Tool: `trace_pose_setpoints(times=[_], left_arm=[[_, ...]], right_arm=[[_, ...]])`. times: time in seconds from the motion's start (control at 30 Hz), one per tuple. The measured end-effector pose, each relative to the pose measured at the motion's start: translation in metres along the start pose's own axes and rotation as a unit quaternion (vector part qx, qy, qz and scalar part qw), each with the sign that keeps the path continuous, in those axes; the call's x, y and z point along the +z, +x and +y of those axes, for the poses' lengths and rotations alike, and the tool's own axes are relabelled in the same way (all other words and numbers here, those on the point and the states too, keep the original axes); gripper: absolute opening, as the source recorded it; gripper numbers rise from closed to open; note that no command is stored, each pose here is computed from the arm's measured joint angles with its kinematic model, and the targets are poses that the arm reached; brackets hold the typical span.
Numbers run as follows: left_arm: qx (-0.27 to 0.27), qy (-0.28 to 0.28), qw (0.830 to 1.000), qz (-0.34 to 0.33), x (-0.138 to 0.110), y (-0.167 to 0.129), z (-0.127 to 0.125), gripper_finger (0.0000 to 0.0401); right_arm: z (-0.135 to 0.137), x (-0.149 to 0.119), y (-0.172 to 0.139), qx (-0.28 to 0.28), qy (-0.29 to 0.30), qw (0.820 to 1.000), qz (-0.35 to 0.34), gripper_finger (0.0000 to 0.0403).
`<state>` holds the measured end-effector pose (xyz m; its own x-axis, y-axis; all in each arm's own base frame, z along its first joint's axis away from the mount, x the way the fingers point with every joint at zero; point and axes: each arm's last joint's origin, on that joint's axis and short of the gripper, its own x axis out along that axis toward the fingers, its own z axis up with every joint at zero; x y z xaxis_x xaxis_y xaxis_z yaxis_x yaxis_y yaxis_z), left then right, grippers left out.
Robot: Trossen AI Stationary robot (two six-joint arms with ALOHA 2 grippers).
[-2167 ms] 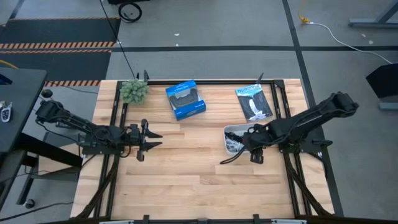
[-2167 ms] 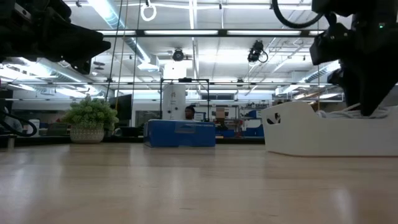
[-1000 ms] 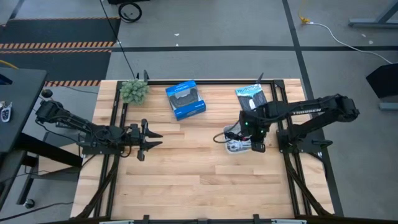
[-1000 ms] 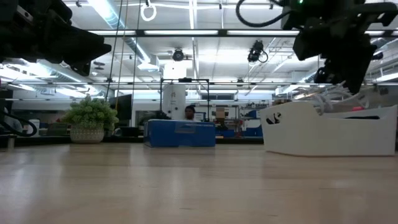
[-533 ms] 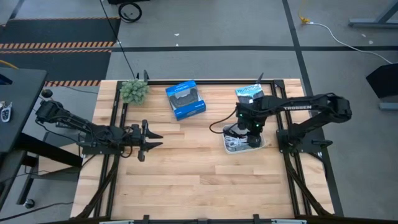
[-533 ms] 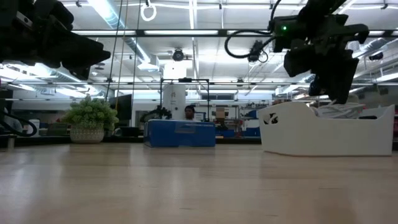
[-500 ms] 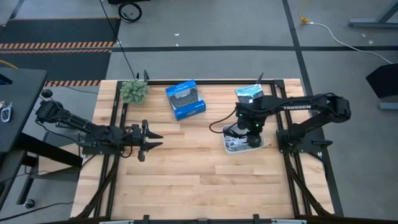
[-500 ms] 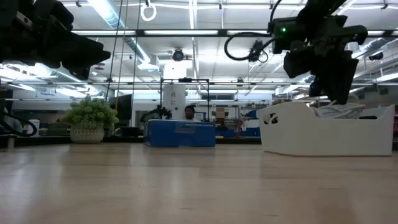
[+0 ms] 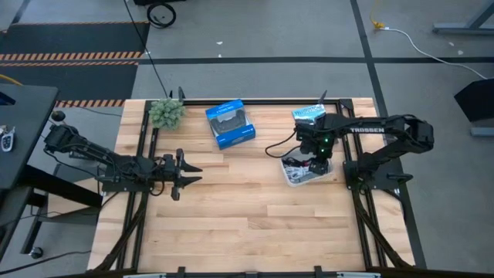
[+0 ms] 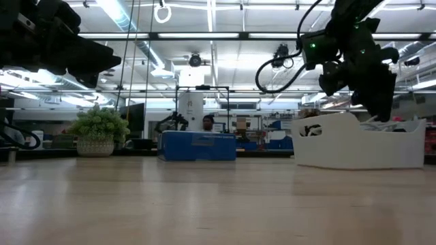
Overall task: Pick and place USB-C Cables
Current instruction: Put the white USB cable into the white bin, then return to Home Position
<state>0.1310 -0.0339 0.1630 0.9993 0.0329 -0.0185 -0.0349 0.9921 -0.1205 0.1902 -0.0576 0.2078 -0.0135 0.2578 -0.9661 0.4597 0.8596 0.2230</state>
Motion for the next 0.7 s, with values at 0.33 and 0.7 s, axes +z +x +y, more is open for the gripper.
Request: trace_pose_setpoints(times=[0.33,0.7], left_arm=[[0.000,0.000,1.000,0.000,0.000,0.000,0.000,0.0133],[0.000,-0.007,1.000,0.000,0.000,0.000,0.000,0.0133]], right_arm=[[0.005,-0.004,-0.016,-0.011,0.014,1.000,0.019,0.0151],[0.033,-0.006,-0.080,-0.008,-0.116,0.976,-0.186,0.0149]])
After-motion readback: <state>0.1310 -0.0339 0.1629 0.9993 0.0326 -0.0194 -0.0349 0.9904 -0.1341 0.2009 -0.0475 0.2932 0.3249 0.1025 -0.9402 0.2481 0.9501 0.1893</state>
